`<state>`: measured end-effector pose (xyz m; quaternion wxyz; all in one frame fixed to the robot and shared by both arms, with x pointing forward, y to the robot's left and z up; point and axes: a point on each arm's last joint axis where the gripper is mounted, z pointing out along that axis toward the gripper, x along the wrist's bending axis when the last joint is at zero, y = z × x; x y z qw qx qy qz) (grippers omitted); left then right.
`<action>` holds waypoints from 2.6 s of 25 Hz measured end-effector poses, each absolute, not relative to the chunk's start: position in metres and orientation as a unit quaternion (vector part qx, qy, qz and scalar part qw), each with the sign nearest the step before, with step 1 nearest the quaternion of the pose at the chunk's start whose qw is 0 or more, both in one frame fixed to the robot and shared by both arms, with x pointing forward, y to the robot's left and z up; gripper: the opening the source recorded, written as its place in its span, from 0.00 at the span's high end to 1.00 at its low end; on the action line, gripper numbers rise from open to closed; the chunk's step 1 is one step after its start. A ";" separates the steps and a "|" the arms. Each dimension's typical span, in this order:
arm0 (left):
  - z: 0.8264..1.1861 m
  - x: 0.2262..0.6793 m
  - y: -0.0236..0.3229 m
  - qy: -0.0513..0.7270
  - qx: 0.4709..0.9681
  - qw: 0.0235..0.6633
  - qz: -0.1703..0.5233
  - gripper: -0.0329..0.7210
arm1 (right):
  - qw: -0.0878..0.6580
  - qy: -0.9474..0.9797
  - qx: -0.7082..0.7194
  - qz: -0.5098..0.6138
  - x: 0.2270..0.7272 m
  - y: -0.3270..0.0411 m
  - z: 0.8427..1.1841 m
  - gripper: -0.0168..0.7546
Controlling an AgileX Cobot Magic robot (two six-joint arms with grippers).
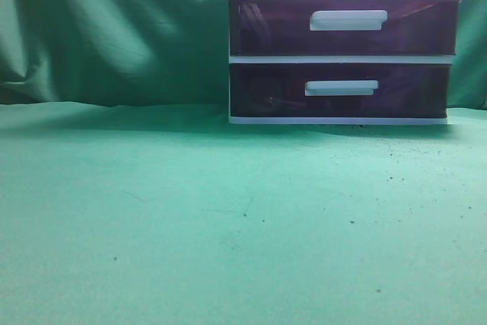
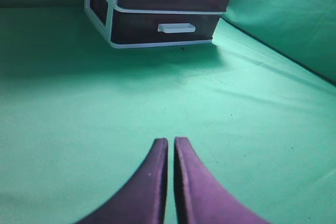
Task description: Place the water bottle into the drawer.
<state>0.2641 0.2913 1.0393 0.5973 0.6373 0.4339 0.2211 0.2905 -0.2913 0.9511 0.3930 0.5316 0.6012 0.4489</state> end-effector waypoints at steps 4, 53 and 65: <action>1.039 0.264 0.291 0.434 0.637 0.597 0.221 0.96 | 0.389 0.599 0.541 0.445 0.291 -0.292 0.946 0.98; 0.954 0.292 0.311 0.582 0.522 0.411 0.469 0.96 | 0.391 0.598 0.543 0.442 0.291 -0.293 0.946 0.98; 0.950 0.291 0.305 0.553 0.575 0.397 0.453 0.96 | 0.391 0.598 0.543 0.442 0.291 -0.293 0.946 0.98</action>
